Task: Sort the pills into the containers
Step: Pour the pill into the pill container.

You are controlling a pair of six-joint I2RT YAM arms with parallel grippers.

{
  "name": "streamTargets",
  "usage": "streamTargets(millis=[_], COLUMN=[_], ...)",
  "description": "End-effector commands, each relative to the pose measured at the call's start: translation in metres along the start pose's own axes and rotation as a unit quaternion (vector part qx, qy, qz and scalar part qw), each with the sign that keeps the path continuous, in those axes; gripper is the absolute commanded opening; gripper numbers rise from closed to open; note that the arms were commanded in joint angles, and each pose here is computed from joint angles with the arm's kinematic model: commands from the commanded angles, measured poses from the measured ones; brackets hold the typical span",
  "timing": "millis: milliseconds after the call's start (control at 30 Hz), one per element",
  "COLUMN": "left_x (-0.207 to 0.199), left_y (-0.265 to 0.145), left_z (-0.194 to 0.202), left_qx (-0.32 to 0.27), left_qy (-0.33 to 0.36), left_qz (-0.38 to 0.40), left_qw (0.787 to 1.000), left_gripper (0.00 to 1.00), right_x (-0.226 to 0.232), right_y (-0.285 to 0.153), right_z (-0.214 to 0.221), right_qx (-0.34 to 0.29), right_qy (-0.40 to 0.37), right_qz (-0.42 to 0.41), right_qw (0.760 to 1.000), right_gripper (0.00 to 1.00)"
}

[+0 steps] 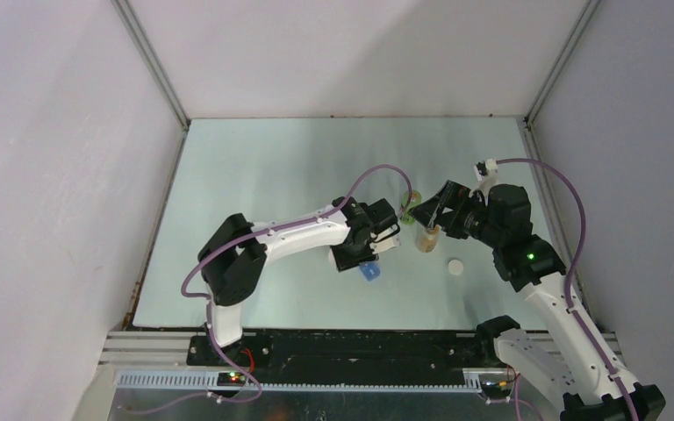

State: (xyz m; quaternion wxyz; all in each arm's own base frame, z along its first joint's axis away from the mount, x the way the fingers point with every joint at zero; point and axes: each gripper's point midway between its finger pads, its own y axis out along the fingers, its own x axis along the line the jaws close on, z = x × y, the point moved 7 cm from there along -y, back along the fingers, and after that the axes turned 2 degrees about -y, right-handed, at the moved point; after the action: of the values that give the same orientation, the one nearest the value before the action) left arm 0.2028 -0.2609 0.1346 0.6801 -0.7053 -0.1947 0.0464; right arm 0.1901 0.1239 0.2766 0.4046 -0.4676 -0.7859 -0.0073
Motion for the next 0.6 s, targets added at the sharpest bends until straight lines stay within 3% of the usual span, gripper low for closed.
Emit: streamTargets(millis=[0, 567], left_x=[0.004, 0.008], left_y=[-0.009, -0.025], left_z=[-0.007, -0.007], left_qx=[-0.011, -0.043], left_qy=[0.009, 0.005], left_qz=[-0.012, -0.027], left_qw=[1.000, 0.999], left_gripper=[0.00, 0.00], right_x=[0.003, 0.002], right_y=[-0.001, -0.002], right_z=[-0.004, -0.003], right_qx=[-0.011, -0.013], right_qy=[-0.002, 0.000], right_qz=[-0.010, -0.013], right_qw=[1.000, 1.000], right_gripper=[0.91, 0.91])
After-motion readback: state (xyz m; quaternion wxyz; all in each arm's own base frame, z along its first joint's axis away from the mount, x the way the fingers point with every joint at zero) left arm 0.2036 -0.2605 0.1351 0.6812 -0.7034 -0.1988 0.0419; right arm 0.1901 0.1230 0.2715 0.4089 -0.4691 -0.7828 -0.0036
